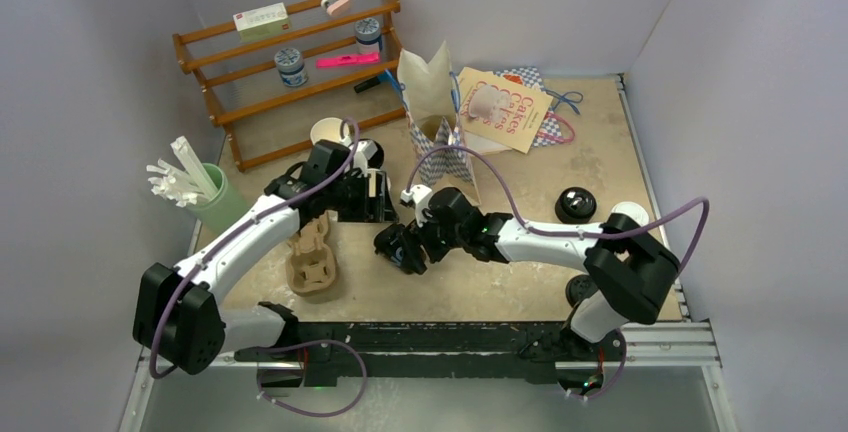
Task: Pack the takeout coffee
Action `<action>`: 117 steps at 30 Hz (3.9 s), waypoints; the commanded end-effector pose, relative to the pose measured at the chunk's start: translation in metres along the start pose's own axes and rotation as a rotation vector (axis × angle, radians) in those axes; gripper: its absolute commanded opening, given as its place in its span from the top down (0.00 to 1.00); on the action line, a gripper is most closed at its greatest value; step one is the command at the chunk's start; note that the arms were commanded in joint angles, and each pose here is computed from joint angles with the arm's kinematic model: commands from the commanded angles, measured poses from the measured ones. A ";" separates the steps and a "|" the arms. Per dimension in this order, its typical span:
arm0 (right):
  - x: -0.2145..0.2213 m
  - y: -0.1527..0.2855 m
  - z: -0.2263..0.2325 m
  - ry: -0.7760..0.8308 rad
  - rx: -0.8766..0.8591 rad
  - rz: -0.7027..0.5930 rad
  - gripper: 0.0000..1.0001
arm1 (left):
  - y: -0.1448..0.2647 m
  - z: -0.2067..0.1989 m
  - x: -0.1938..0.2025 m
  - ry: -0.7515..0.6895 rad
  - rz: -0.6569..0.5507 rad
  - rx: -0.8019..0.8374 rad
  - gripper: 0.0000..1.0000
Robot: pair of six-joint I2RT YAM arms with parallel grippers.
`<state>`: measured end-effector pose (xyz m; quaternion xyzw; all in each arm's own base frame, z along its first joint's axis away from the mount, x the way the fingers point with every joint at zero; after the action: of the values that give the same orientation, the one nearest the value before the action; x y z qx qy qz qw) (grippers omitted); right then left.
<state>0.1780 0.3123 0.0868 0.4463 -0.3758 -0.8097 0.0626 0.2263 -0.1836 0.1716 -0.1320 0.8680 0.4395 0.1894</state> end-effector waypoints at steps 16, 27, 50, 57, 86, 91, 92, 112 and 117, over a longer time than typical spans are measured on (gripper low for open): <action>0.003 -0.003 0.010 0.013 -0.077 0.008 0.40 | -0.025 0.021 0.047 -0.167 0.154 0.135 0.34; 0.000 0.003 0.012 0.005 -0.075 -0.017 0.39 | -0.020 0.029 0.050 -0.186 0.191 0.070 0.63; -0.004 0.089 0.008 -0.035 0.077 -0.228 0.01 | 0.002 -0.009 0.025 -0.379 0.145 -0.388 0.82; 0.007 0.137 -0.013 -0.141 0.268 -0.366 0.01 | 0.000 -0.025 0.022 -0.559 0.042 -0.767 0.82; 0.014 0.206 -0.036 -0.316 0.497 -0.547 0.01 | -0.064 -0.084 0.085 -0.896 0.132 -0.863 0.53; 0.013 0.208 -0.034 -0.315 0.494 -0.549 0.01 | -0.069 -0.090 0.090 -0.878 0.160 -0.819 0.41; 0.013 0.208 -0.034 -0.312 0.492 -0.546 0.01 | -0.069 -0.092 0.089 -0.871 0.158 -0.806 0.40; -0.002 0.207 -0.012 -0.374 0.382 -0.492 0.01 | 0.001 -0.156 0.024 -0.416 -0.020 -0.347 0.33; -0.016 0.190 -0.003 -0.382 0.370 -0.362 0.01 | 0.041 -0.114 -0.006 -0.178 -0.117 -0.230 0.37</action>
<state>0.1374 0.1637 0.2039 0.3659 -0.4435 -0.7820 -0.2408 0.1761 -0.2887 0.2412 -0.0845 0.7233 0.5990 0.3329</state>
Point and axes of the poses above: each gripper's point midway between its finger pads, its own y axis back along the fingers, its own z axis along the line the jaws close on, x = y × z, the point moved 4 cm from there along y, back along the fingers, and after that the axes turned 1 degree about y, right-handed, at the moved point
